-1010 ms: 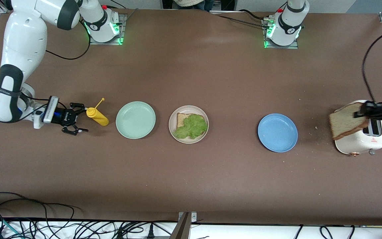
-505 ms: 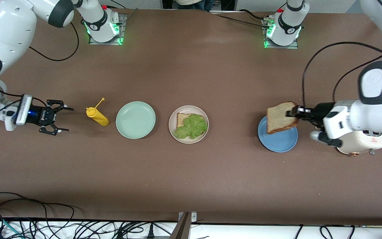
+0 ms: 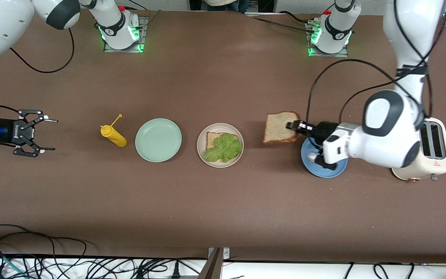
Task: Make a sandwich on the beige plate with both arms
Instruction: 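Retract the right gripper while the left gripper carries the toast over the plate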
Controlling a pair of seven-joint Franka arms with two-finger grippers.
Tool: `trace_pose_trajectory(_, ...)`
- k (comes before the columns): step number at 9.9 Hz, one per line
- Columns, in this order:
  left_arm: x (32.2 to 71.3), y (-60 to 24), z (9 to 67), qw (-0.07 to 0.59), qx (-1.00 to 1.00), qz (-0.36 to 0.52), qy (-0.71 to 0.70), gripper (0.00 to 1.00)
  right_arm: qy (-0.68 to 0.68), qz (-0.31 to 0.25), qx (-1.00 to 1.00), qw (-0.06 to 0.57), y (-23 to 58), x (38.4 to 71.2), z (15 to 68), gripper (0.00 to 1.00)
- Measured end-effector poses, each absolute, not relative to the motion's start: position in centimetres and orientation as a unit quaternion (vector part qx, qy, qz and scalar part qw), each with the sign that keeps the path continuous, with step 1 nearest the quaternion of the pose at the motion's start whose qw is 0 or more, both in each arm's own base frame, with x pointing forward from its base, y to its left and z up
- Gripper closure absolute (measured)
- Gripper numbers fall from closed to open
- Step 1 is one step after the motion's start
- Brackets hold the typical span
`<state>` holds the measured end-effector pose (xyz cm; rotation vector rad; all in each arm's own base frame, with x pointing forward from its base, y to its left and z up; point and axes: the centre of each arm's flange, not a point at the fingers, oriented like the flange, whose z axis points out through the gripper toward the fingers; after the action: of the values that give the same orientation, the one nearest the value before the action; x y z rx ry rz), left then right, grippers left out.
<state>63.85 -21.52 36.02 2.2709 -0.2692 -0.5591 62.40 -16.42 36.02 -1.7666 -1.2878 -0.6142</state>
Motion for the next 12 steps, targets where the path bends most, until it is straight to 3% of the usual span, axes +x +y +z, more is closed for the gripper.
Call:
trace_pose_trajectory(3,63.7,-25.4,33.0,0.413,0.878,-0.224,-0.094,0.91,-0.495,-0.148,-0.781,0.352,-13.5,63.8,40.8,0.0)
trace_pose_trajectory(7,63.0,-31.5,30.3,0.433,0.875,-0.209,-0.058,0.91,-0.453,-0.086,-0.845,0.272,-10.0,63.8,47.0,0.0)
trace_pose_trajectory(12,62.2,-37.2,26.2,0.445,0.878,-0.178,0.017,0.91,-0.3,0.017,-0.94,0.16,-7.4,59.9,51.9,0.0)
